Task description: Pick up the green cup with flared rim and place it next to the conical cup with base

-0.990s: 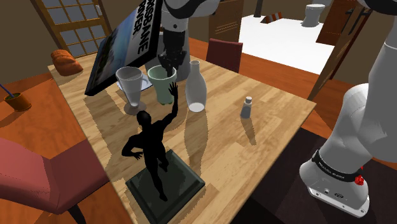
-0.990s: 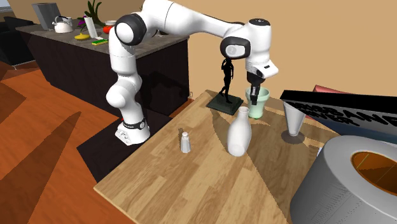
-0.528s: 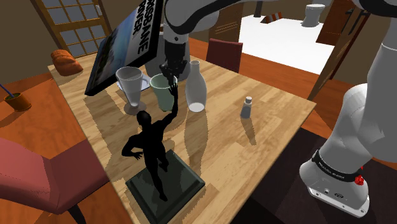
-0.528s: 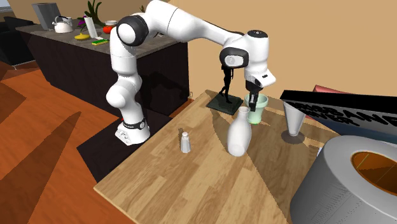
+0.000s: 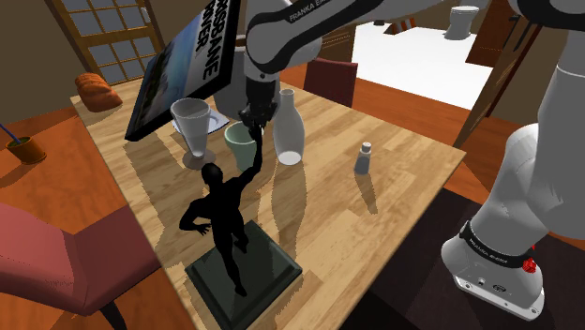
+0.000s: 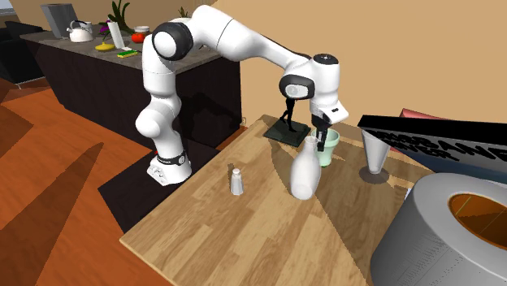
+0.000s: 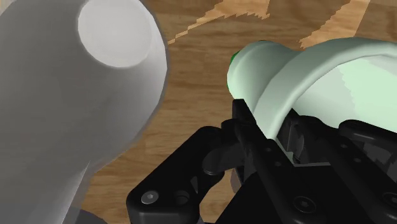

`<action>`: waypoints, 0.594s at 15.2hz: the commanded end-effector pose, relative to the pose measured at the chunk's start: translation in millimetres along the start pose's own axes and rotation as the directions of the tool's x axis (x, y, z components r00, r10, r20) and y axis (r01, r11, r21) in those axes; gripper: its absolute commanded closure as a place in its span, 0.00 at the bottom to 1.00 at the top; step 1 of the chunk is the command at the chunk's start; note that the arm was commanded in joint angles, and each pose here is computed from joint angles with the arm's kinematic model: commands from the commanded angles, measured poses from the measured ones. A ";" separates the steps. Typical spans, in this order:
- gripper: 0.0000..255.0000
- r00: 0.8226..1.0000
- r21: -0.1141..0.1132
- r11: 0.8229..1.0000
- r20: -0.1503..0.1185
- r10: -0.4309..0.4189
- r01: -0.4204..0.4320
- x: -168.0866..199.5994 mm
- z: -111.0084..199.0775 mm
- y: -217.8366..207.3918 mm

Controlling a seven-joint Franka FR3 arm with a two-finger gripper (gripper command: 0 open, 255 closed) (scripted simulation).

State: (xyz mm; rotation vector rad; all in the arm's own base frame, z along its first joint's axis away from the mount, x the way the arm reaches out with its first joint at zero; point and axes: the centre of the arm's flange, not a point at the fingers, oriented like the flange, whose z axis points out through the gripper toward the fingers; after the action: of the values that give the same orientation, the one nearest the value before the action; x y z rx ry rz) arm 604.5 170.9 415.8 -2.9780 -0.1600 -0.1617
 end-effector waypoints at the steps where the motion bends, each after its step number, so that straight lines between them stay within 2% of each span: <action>1: 1.00 1.000 0.000 1.000 -0.001 0.000 0.000 -0.9 10.2 0.5; 5: 1.00 1.000 0.000 1.000 -0.001 0.000 0.000 -3.3 30.9 3.7; 9: 1.00 1.000 0.000 1.000 -0.001 0.000 0.000 -3.7 33.9 4.1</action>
State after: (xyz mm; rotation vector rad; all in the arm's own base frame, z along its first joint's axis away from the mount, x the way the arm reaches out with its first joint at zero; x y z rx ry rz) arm 604.6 171.9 381.6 -2.9779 -0.1600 -0.1622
